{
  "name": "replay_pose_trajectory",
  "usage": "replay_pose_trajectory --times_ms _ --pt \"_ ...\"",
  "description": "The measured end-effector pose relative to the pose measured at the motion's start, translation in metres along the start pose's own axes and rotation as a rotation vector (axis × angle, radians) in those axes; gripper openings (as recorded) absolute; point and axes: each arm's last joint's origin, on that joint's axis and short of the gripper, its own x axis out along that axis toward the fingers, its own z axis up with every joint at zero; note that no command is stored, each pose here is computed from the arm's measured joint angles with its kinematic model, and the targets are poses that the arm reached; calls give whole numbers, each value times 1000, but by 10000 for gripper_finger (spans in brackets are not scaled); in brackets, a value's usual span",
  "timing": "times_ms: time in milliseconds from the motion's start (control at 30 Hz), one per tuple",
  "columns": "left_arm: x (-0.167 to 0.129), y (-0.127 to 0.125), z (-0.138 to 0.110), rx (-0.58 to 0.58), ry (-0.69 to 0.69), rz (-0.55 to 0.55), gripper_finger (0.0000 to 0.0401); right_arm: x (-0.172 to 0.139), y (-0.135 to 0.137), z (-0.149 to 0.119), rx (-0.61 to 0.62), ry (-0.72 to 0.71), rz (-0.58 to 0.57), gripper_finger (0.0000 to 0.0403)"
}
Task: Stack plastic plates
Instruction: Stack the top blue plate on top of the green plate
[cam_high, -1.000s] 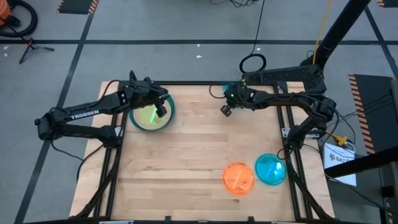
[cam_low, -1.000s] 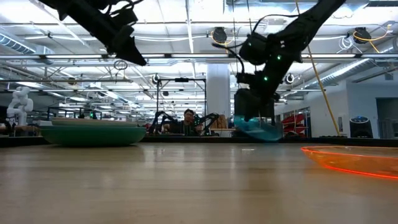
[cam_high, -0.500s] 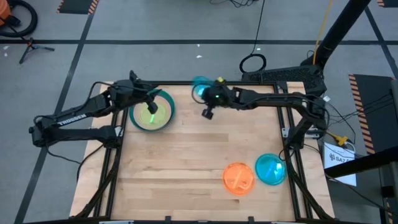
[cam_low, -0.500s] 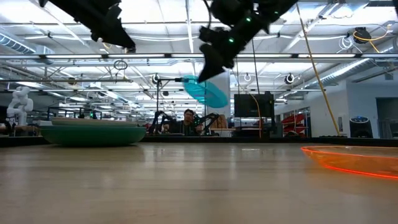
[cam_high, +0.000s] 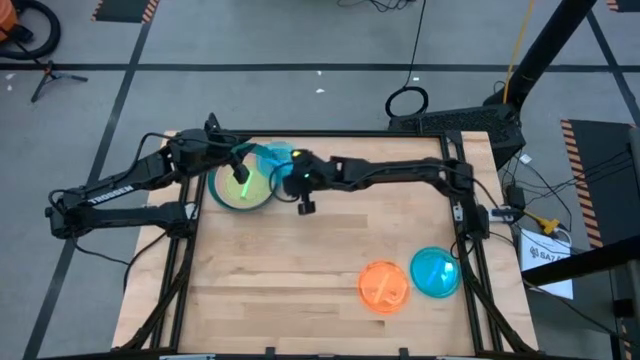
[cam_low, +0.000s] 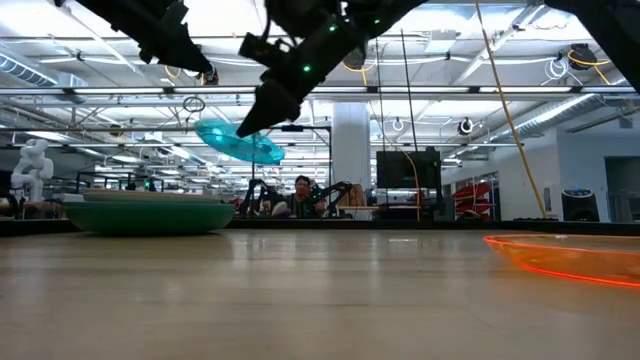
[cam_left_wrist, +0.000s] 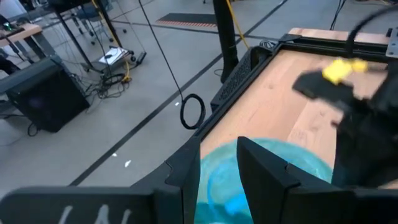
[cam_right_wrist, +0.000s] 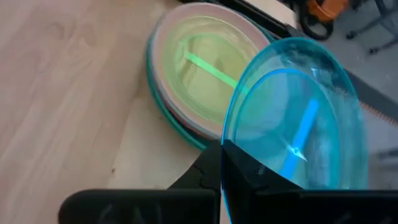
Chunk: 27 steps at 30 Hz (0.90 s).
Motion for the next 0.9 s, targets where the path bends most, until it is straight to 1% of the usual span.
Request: replay_pose_trajectory --times_ms 133,367,567,767,900 --pt "0 0 0 0 0 -1 113 19 11 3 -93 6 20 0" --pt "0 0 0 7 0 0 113 43 22 4 -200 8 36 0" --pt "0 0 0 6 -1 -1 113 59 29 -4 -326 20 48 0" --pt "0 0 0 15 -1 -1 113 71 33 -9 -394 7 39 4" --pt "0 0 0 15 -1 -1 113 71 32 -7 -389 -9 26 21"
